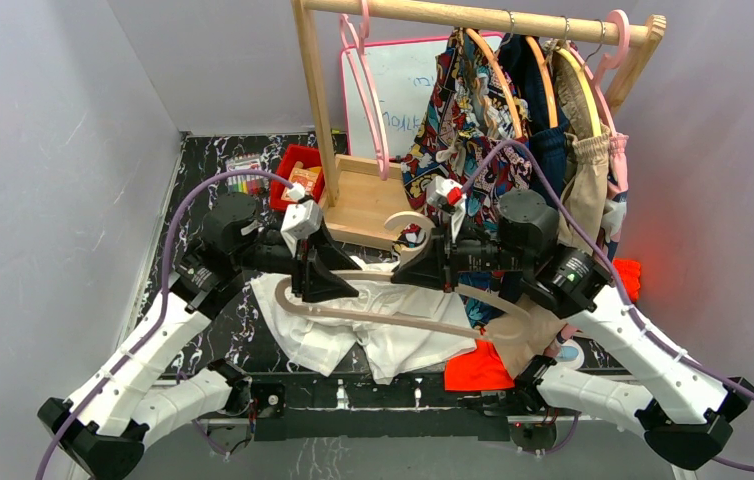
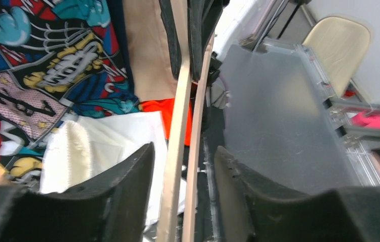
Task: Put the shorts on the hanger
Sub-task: Hang the shorts on the hanger.
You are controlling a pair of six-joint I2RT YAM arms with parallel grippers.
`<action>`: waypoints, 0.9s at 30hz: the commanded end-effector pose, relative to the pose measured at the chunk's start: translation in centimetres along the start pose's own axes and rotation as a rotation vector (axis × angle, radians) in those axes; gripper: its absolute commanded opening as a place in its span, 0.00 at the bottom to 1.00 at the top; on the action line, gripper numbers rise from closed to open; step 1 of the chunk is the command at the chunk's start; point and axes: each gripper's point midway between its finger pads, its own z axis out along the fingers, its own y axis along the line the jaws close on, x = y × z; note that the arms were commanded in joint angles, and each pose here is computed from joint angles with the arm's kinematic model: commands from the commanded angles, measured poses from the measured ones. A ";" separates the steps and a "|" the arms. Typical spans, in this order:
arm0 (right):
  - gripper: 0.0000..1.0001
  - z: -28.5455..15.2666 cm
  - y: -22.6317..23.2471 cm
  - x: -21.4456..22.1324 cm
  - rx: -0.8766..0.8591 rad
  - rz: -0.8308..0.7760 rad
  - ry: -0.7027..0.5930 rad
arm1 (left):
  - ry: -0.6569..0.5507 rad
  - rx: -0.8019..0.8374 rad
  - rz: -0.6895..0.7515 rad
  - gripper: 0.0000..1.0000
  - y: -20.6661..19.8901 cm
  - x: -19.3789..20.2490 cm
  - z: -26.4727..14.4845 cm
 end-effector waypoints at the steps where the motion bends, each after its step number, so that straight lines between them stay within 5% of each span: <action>1: 0.00 -1.3 0.1 -3.8 0.071 -0.049 -0.149 | -0.033 -0.068 0.044 0.73 0.2 -0.9 -0.6; 2: 0.00 -1.4 -0.2 -3.9 0.095 -0.047 -0.155 | -0.049 -0.119 0.046 0.93 0.9 -1.1 -0.8; 3: 0.00 -1.6 -0.6 -3.9 0.127 -0.045 -0.159 | -0.068 -0.175 0.048 0.98 1.7 -1.3 -1.0; 16: 0.00 -5.0 -3.7 0.6 0.389 -0.034 -0.053 | -0.353 -0.933 -0.024 0.98 6.6 -3.0 -11.1; 22: 0.00 -8.9 1.2 -6.9 0.347 -0.215 -0.254 | -0.342 -1.256 -0.287 0.98 9.0 1.7 -15.4; 27: 0.00 -9.5 -0.6 -4.7 0.437 -0.192 -0.232 | -0.203 -1.432 -0.573 0.97 11.0 8.5 -15.9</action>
